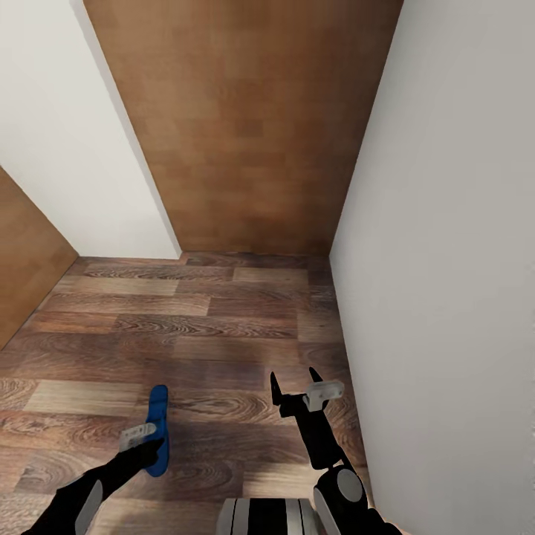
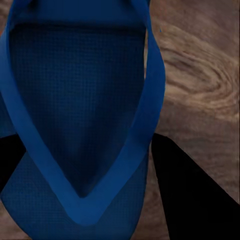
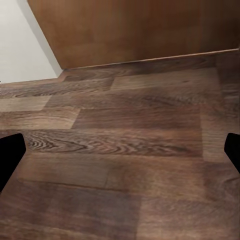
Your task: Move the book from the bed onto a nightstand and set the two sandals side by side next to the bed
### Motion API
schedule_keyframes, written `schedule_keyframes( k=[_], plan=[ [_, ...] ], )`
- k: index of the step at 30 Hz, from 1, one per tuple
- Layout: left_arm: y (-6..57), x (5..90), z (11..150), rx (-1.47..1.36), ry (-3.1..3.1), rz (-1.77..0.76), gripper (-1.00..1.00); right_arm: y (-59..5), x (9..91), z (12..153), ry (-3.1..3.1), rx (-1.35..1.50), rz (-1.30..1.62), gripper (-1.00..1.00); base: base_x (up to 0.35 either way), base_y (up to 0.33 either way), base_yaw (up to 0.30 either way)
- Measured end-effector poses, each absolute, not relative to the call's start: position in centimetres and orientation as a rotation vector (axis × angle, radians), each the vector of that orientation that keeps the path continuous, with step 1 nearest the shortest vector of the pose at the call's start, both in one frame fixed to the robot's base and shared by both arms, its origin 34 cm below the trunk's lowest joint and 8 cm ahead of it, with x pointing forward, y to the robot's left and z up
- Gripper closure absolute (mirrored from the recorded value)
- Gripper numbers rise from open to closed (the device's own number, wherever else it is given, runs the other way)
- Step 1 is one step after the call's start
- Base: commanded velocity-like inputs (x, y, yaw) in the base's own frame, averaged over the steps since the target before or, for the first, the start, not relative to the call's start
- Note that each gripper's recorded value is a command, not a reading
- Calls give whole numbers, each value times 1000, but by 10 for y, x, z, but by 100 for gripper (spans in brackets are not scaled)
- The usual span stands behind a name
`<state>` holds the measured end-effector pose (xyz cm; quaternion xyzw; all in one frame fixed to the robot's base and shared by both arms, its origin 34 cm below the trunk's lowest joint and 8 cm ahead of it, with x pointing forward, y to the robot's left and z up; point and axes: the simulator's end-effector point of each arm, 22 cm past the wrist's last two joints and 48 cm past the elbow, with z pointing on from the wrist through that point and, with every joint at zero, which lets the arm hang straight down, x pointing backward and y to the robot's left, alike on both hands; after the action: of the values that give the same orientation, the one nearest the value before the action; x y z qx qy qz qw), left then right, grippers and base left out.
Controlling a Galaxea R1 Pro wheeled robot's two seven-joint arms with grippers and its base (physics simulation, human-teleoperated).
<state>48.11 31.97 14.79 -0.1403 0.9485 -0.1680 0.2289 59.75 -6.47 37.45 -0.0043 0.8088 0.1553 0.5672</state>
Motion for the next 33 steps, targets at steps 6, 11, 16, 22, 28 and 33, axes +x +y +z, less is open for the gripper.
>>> schedule_keyframes(
  k=[6, 11, 16, 22, 28, 33],
  plan=[
    [320, 490, 162, -380, 2571, -503, 100, -65, 600, 388, 1877, -15, 363, -100, 0, 0, 0],
    [319, 496, 172, -373, 2550, -510, 100, -65, 602, 398, 1858, -18, 362, -100, 0, 0, 0],
    [319, 502, 180, -365, 2531, -514, 100, -65, 603, 406, 1852, -15, 364, -100, 0, 0, 0],
    [318, 509, 191, -356, 2508, -517, 100, -64, 602, 409, 1861, -18, 367, -100, 0, 0, 0],
    [316, 517, 202, -347, 2485, -521, 100, -56, 581, 373, 2084, -96, 368, -100, 0, 0, 0],
    [315, 522, 211, -340, 2466, -525, 100, -55, 574, 369, 2147, -125, 365, -100, 0, 0, 0]
  ],
)
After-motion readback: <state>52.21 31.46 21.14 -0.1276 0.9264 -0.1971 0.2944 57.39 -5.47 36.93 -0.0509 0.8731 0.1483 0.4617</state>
